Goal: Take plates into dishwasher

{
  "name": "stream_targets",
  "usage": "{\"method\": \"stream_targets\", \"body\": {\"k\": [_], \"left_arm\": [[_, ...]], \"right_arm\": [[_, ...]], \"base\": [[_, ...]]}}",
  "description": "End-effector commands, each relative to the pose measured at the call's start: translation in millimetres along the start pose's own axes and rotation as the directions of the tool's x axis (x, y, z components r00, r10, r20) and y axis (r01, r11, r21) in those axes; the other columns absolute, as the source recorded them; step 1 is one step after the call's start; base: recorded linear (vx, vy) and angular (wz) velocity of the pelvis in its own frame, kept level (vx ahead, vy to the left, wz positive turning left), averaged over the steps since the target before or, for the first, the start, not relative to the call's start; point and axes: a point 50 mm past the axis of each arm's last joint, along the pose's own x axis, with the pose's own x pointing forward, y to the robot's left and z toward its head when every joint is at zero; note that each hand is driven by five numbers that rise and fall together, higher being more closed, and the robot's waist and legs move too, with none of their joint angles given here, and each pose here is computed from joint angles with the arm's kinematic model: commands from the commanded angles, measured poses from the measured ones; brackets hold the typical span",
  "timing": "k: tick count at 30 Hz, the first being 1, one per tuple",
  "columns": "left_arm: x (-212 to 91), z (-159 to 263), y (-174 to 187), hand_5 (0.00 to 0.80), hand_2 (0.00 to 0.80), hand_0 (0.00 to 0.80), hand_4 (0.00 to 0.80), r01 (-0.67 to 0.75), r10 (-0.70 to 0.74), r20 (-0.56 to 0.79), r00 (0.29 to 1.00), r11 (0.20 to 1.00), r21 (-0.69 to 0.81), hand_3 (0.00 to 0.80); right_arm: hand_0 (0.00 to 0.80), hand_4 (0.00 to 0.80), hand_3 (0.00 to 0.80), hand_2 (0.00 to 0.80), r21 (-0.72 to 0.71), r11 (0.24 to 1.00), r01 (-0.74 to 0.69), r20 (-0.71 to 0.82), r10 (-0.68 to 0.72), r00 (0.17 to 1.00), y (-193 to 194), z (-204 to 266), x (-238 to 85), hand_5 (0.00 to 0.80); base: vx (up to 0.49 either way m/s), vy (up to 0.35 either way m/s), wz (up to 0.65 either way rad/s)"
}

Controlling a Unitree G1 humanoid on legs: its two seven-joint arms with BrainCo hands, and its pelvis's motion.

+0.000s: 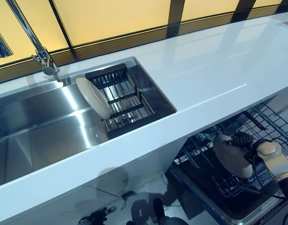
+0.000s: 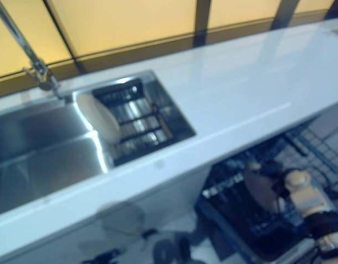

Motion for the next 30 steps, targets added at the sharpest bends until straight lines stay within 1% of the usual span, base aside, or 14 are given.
{"method": "stream_targets", "body": {"k": [1, 4, 9, 14, 24, 30], "left_arm": [[0, 12, 7, 0.000, 0.000, 0.000, 0.000, -0.023, 0.023, 0.030, 0.999, 1.000, 0.004, 0.000], [1, 15, 5, 0.000, 0.000, 0.000, 0.000, -0.017, 0.017, 0.038, 0.999, 1.000, 0.009, 0.000], [1, 18, 4, 0.000, 0.000, 0.000, 0.000, -0.005, 0.004, 0.044, 0.999, 1.000, 0.019, 0.000], [2, 22, 1, 0.000, 0.000, 0.000, 0.000, 0.002, -0.004, 0.052, 0.999, 0.999, 0.035, 0.000], [2, 24, 3, 0.000, 0.000, 0.000, 0.000, 0.006, -0.009, 0.057, 0.998, 0.998, 0.055, 0.000], [2, 24, 1, 0.000, 0.000, 0.000, 0.000, 0.011, -0.014, 0.052, 0.999, 0.998, 0.065, 0.000]], "right_arm": [[0.800, 0.800, 0.800, 0.800, -0.053, 0.997, 0.048, 0.013, -0.048, 0.999, -2, 5, 7, 0.800], [0.800, 0.800, 0.800, 0.800, -0.066, 0.997, 0.040, -0.010, -0.041, 0.999, 4, 2, 10, 0.800], [0.800, 0.800, 0.800, 0.800, -0.042, 0.999, 0.011, -0.055, -0.014, 0.998, 17, -10, 15, 0.800], [0.800, 0.800, 0.800, 0.800, -0.017, 1.000, 0.014, -0.098, -0.016, 0.995, 27, -25, 19, 0.800], [0.800, 0.800, 0.800, 0.800, -0.008, 1.000, 0.023, -0.165, -0.024, 0.986, 32, -43, 22, 0.800], [0.800, 0.800, 0.800, 0.800, 0.000, 1.000, 0.026, -0.179, -0.025, 0.984, 33, -49, 22, 0.800]], "base": [[-0.018, -0.012, 0.03], [-0.018, -0.016, 0.06], [-0.009, -0.010, 0.05], [-0.003, -0.004, 0.02], [-0.010, -0.003, 0.03], [-0.002, -0.001, 0.02]]}}
